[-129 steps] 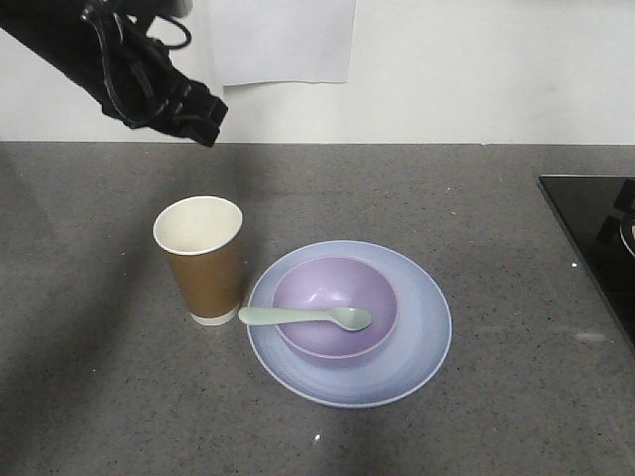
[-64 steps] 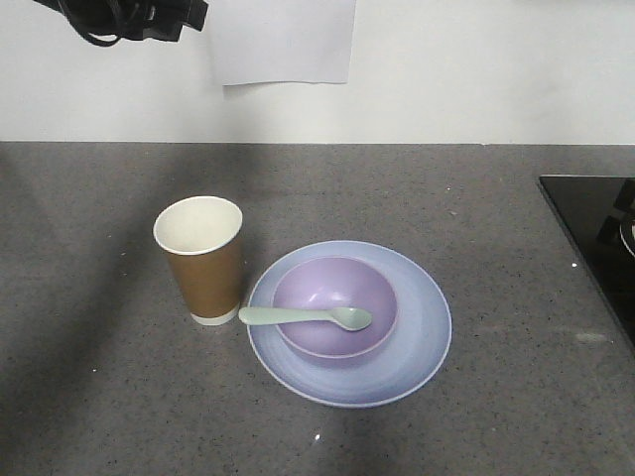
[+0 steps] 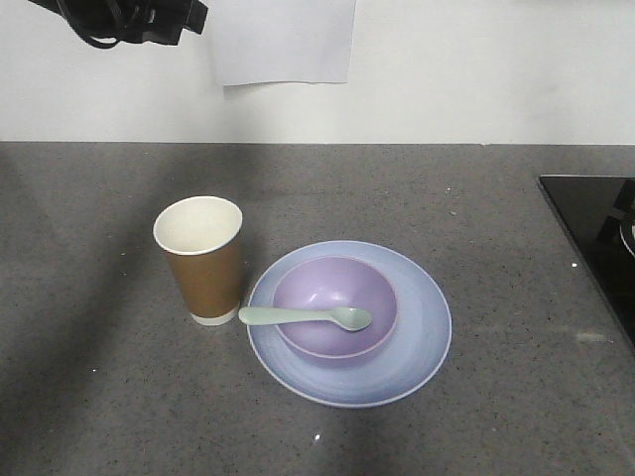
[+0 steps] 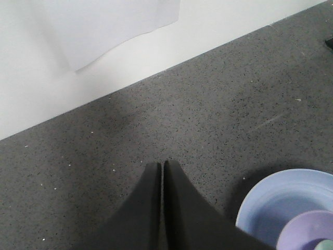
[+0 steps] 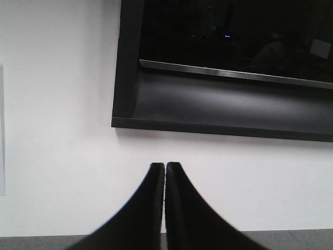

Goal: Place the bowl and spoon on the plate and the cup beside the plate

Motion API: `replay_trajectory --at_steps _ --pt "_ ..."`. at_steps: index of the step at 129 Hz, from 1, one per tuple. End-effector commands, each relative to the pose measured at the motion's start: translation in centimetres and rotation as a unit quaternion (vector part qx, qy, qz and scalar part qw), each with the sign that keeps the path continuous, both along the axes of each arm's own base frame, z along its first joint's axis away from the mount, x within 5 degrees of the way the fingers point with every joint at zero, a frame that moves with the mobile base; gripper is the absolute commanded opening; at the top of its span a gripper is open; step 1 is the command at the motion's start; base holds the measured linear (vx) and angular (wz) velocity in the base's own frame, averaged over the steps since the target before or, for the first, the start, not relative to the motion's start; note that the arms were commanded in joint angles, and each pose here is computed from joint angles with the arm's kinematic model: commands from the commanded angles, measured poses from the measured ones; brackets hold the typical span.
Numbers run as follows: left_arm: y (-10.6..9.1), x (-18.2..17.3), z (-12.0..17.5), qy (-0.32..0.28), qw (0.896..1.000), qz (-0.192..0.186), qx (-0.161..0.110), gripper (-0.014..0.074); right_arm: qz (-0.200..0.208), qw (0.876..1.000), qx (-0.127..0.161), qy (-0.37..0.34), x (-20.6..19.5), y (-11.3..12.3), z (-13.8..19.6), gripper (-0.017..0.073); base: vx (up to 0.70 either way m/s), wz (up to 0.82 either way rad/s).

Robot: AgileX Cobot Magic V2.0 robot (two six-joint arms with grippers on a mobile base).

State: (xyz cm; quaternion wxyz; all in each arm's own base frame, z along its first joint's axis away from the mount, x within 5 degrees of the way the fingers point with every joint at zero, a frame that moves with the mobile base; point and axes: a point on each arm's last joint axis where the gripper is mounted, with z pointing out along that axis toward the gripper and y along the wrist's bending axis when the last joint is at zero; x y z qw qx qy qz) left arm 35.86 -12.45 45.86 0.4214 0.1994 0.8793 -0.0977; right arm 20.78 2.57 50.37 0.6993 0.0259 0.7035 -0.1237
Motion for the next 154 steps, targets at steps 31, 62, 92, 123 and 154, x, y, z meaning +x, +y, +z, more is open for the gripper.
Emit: replay_trajectory --at_steps 31,62,92,123,154 --pt "0.3 -1.7 3.2 -0.063 0.998 0.0 -0.029 -0.0008 0.006 0.999 -0.016 -0.038 -0.7 -0.2 1.5 -0.0004 0.0 0.0" --pt "0.3 -1.7 3.2 -0.063 0.998 0.0 -0.029 -0.0008 0.006 0.999 -0.016 -0.038 -0.7 -0.2 1.5 -0.0004 0.0 0.0" --pt "0.4 -1.3 3.2 -0.078 0.997 0.007 -0.023 -0.0008 0.006 0.999 -0.016 -0.038 -0.7 -0.2 1.5 -0.0004 0.0 0.0" --pt "3.5 -4.8 5.6 -0.148 0.985 0.059 0.072 -0.0008 0.006 0.999 -0.016 -0.038 -0.7 -0.2 1.5 -0.0004 0.0 0.0" --pt "8.0 -13.8 4.1 -0.251 0.96 0.11 0.055 -0.0008 0.006 0.999 -0.016 -0.038 -0.7 -0.2 1.5 -0.0006 0.0 0.0"
